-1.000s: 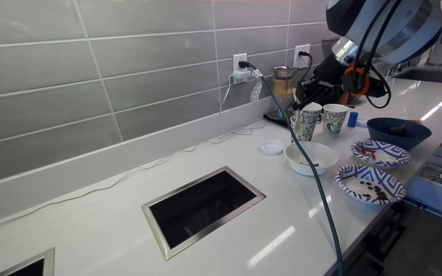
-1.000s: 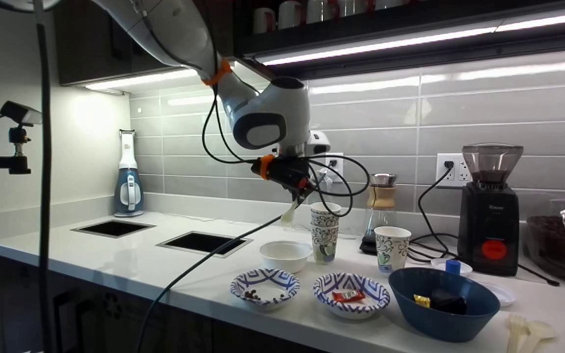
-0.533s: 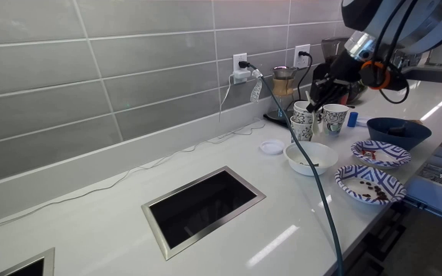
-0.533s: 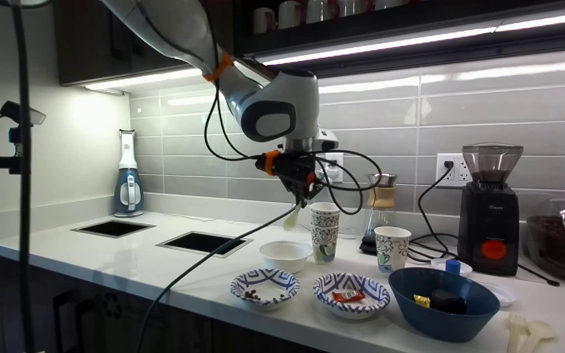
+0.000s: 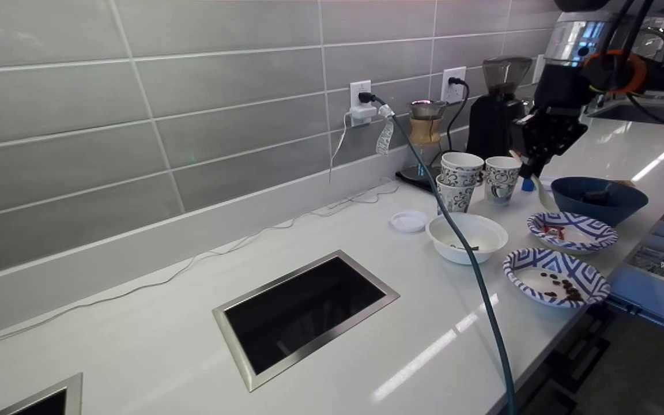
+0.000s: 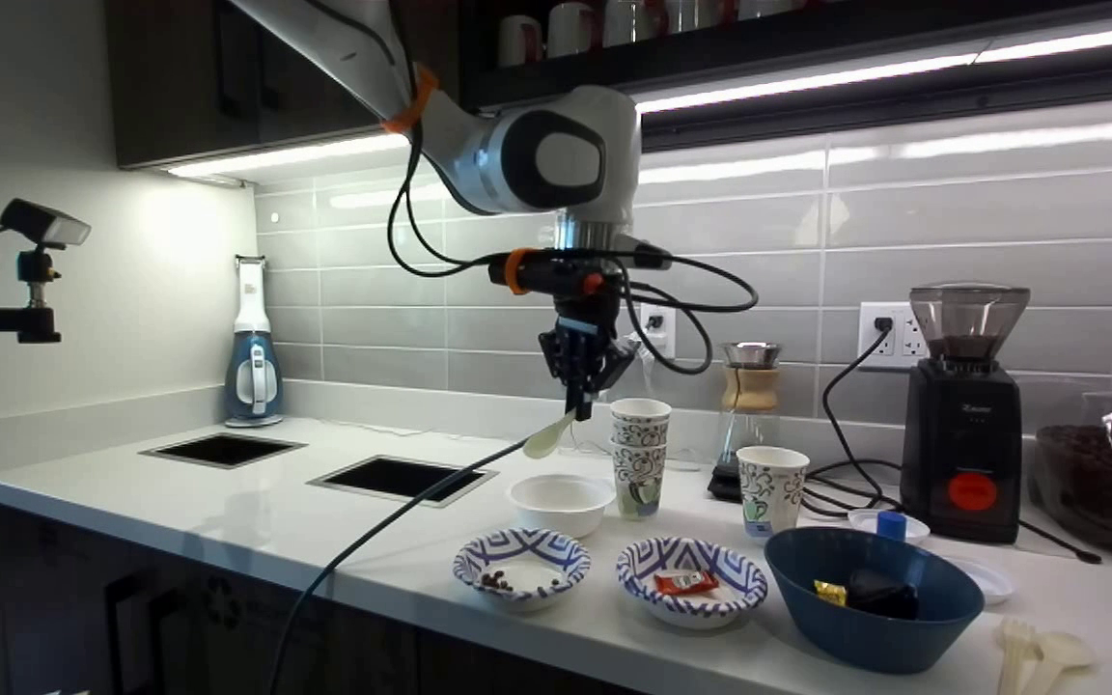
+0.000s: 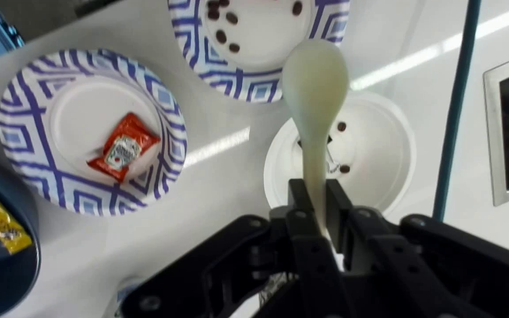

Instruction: Use the spoon to put some of the cereal into the white bowl

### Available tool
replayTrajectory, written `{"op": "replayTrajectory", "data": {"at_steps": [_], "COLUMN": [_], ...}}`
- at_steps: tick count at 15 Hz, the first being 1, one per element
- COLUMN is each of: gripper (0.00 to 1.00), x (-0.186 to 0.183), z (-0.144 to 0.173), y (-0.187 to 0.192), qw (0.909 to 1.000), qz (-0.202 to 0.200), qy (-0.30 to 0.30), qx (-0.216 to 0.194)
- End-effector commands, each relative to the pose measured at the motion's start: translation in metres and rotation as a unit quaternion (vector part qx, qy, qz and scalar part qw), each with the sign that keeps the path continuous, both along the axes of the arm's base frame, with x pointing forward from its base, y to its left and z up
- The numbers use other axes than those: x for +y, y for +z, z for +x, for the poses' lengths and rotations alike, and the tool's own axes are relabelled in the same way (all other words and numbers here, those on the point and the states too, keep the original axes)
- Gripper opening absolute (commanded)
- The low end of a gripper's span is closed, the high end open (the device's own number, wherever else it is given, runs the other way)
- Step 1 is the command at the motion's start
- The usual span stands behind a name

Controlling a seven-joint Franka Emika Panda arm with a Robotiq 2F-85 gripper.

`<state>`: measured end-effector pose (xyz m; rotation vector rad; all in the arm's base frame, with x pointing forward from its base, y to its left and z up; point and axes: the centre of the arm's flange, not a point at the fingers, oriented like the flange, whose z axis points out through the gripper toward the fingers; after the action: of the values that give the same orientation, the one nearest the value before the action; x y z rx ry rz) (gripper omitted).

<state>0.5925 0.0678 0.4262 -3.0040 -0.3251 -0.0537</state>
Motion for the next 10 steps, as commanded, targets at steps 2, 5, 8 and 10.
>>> {"op": "replayTrajectory", "data": {"at_steps": [2,5,8,10], "gripper": [0.03,0.13,0.13,0.03], "x": [0.015,0.012,0.011,0.012], "z": [-0.010,-0.009,-0.008,-0.007], "y": [-0.034,-0.038,-0.041,-0.044], "qw": [0.9926,0.9946,0.9937,0.9911], "qz": [-0.065,-0.055,-0.061,-0.078], "qy": [-0.084,-0.071,-0.077,-0.090], "qx": [0.059,0.052,0.055,0.060]}}
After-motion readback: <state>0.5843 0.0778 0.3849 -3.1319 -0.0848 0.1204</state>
